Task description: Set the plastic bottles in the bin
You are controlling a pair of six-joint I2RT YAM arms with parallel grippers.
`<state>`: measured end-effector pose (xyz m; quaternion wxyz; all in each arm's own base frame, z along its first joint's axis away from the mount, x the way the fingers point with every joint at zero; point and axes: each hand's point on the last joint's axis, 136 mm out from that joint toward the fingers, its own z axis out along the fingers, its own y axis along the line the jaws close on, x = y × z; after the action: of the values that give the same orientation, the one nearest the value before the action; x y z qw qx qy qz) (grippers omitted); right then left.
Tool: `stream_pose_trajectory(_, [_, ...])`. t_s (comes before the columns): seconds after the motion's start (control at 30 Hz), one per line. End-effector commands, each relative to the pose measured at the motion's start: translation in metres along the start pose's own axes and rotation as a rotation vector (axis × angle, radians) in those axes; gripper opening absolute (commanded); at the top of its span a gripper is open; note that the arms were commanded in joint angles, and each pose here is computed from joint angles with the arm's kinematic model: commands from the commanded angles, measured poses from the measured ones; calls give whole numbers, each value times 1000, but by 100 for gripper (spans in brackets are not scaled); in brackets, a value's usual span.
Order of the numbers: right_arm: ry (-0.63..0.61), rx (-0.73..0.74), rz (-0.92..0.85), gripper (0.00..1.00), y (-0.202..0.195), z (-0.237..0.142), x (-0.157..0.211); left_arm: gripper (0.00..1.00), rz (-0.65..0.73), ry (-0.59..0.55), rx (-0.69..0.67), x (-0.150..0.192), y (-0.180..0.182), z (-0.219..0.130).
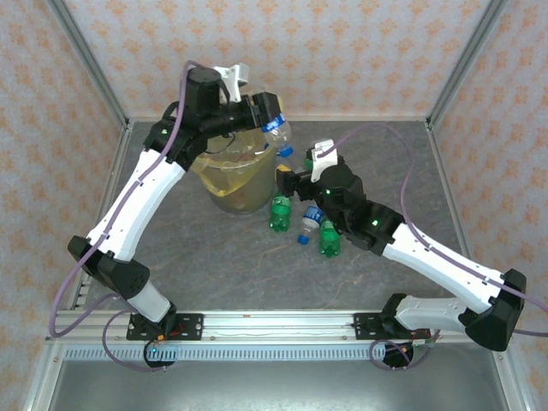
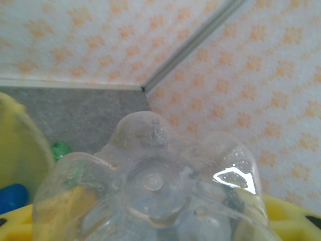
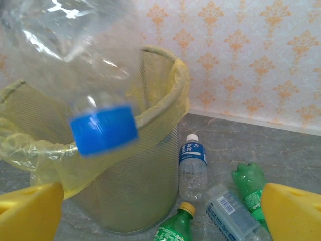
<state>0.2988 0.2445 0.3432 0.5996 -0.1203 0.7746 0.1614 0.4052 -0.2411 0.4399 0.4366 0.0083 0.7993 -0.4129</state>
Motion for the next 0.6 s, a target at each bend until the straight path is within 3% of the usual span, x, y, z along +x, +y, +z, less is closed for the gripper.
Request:
stream_pose_trajectory(0.0, [-43, 43, 33, 100, -12, -13, -9, 53, 34, -216, -36, -55, 1, -47])
stream_pose_trajectory(0.13, [-58, 59, 43, 100, -18, -19, -10, 53, 77, -382, -183, -88, 27, -83])
stream_pose_trajectory(0.27, [-68, 72, 58, 100, -22, -22, -11, 53, 195, -502, -411, -109, 53, -112])
stream_pose_trajectory(0.57, [-70, 92, 69, 100, -27, -24, -10, 53, 340, -452, -648, -106, 99, -96])
